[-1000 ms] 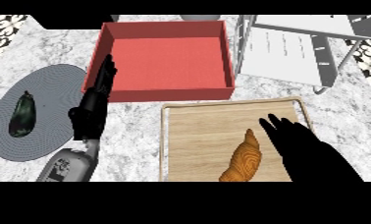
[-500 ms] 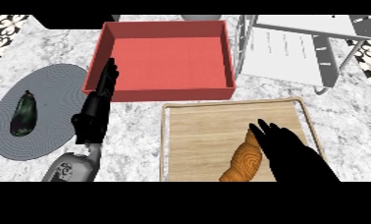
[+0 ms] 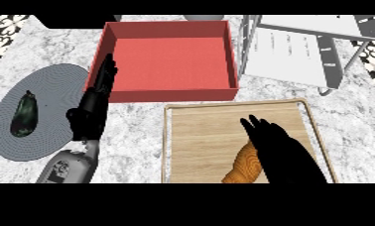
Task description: Pick the croissant from the tray and place it in the tiered basket
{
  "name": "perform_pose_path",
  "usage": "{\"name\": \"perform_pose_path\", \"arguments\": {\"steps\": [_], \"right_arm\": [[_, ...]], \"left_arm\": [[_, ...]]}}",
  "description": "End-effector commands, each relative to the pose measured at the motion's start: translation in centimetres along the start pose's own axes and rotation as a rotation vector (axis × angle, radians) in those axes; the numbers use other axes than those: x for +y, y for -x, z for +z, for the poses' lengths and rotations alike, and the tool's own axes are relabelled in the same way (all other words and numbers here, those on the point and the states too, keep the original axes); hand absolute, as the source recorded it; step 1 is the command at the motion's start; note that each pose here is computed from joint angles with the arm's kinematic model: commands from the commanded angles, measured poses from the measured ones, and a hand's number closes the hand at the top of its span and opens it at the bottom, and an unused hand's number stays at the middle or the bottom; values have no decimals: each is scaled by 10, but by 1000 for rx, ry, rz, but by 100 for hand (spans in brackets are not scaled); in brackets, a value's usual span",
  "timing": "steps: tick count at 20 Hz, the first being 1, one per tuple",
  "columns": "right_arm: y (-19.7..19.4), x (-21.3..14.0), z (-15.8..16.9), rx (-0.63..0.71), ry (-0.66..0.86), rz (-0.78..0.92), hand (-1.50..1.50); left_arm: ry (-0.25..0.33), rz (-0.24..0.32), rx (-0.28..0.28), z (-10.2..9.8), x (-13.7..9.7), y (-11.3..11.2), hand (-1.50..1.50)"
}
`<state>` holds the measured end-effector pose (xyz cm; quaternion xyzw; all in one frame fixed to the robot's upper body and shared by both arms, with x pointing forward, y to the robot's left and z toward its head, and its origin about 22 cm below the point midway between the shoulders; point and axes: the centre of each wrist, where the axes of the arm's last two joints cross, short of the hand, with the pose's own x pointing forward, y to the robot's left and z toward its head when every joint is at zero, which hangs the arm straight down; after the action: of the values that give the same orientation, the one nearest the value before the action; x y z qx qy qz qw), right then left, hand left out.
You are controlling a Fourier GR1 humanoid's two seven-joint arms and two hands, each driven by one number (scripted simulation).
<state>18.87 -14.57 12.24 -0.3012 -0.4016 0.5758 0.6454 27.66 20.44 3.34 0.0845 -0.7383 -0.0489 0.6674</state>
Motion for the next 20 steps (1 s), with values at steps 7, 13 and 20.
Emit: {"name": "perform_pose_path", "arguments": {"steps": [7, 13, 20], "right_arm": [[-18, 16, -14, 185, -48, 43, -150], [-7, 21, -35, 192, -49, 20, -150], [-22, 31, -46, 178, -36, 13, -150]], "left_arm": [[6, 2, 4, 7, -5, -9, 0], [4, 10, -9, 4, 5, -1, 0], [5, 11, 6, 1, -11, 10, 0]]}}
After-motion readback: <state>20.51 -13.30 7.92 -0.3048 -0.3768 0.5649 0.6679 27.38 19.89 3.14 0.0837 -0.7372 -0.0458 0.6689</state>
